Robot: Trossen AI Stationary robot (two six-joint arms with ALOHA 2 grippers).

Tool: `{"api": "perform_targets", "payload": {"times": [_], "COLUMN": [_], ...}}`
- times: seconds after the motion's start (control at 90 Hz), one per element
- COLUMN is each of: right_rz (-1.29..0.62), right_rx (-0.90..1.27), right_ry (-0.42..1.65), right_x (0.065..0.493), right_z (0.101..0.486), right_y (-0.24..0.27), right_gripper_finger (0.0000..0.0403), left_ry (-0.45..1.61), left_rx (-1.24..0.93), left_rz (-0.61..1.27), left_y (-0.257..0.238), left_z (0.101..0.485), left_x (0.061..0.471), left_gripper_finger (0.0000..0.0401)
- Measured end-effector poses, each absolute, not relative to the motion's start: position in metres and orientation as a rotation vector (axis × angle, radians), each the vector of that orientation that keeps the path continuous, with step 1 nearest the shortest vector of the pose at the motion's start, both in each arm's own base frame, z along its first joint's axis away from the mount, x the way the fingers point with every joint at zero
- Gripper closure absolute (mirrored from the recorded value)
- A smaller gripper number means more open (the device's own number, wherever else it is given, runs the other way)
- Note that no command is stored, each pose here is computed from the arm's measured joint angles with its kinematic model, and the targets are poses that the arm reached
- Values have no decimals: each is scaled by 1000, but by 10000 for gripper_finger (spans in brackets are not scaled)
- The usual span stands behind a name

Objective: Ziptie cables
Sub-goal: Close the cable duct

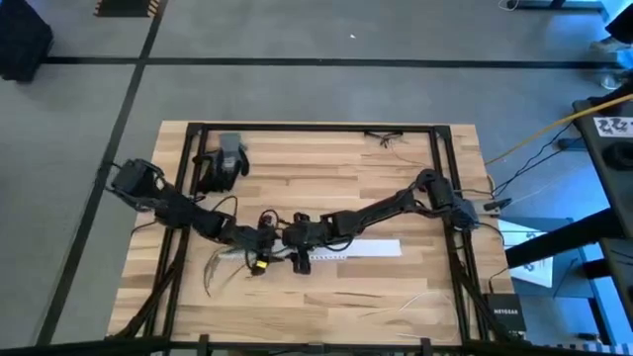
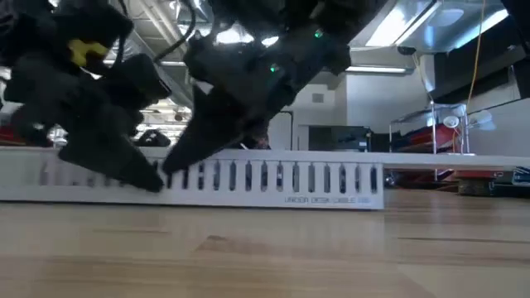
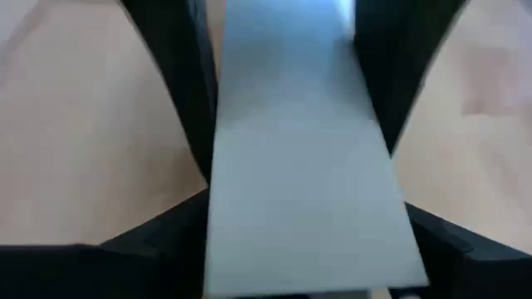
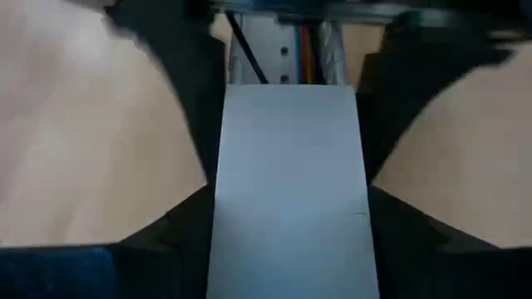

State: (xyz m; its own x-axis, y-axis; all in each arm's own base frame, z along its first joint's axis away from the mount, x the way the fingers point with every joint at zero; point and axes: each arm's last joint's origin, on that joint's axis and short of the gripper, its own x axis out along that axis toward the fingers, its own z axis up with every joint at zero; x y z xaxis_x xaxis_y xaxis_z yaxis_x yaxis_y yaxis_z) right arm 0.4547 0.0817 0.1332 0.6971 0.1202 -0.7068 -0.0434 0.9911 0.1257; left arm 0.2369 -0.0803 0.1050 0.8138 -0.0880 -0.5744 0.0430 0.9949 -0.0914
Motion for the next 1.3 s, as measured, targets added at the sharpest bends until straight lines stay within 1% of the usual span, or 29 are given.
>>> {"api": "perform_targets", "payload": {"times": [0.133,0.322,0.444,0.522,0.589,0.789,0.878,1.011,1.3], "right_rz": [84,81,82,86,89,93,93,92,93], "right_rx": [89,79,76,67,60,57,57,58,59], "right_ry": [807,844,847,852,851,853,853,852,836], "right_x": [453,450,450,450,450,449,449,449,450], "right_z": [132,132,132,131,131,131,131,131,131], "right_y": [83,82,82,82,82,82,82,82,82], "right_gripper_finger": [174,174,174,174,174,174,174,174,174], "left_ry": [662,745,810,838,862,788,810,800,633], "left_rx": [-70,-97,-112,-124,-134,-129,-121,-128,-198], "left_rz": [-83,-52,-38,-15,6,21,40,45,16], "left_y": [-81,-79,-78,-78,-78,-85,-84,-83,-79], "left_z": [113,144,164,169,168,149,138,133,122], "left_x": [235,229,217,207,201,194,189,187,181], "left_gripper_finger": [112,111,111,111,111,111,111,111,111]}}
